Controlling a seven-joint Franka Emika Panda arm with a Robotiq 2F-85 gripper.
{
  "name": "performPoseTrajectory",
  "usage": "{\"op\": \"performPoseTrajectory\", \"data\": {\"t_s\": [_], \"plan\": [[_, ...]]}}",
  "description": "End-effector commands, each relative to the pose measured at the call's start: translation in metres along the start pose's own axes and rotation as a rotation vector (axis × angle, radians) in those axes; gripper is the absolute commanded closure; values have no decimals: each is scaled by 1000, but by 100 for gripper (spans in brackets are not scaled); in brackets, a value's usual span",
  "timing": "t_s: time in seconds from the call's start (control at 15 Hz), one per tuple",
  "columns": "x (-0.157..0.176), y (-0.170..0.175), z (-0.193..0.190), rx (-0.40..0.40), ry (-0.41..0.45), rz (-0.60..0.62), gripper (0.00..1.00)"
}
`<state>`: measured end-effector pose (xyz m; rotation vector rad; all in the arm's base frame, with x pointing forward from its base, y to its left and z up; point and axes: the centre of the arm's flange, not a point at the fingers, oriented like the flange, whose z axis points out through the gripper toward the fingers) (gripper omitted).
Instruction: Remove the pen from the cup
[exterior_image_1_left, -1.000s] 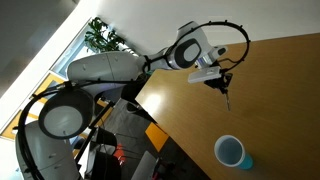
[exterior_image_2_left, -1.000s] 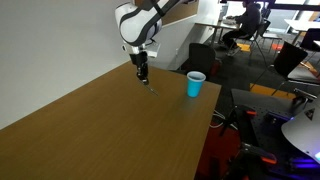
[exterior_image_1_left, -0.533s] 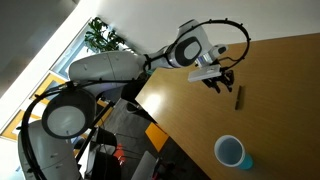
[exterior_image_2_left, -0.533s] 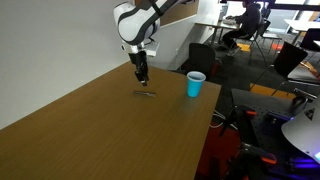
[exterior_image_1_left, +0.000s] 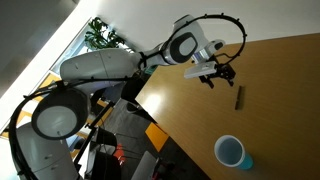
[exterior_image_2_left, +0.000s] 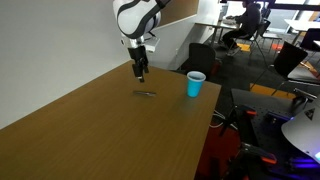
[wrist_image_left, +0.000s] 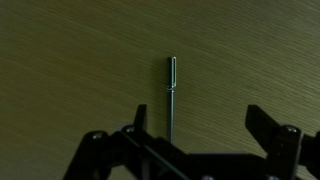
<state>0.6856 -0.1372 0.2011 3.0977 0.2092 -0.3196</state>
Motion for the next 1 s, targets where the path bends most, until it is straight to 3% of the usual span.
{"op": "performPoseTrajectory", "data": {"t_s": [0.0,0.53,0.6,0.93], "plan": [[-44,-12,-39,-22,59,41,0],[-93,-21,-86,-50,214,14,0],[-62,-11,-81,-38,176,17,0],[-64,-12,-77,-36,172,17,0]]}}
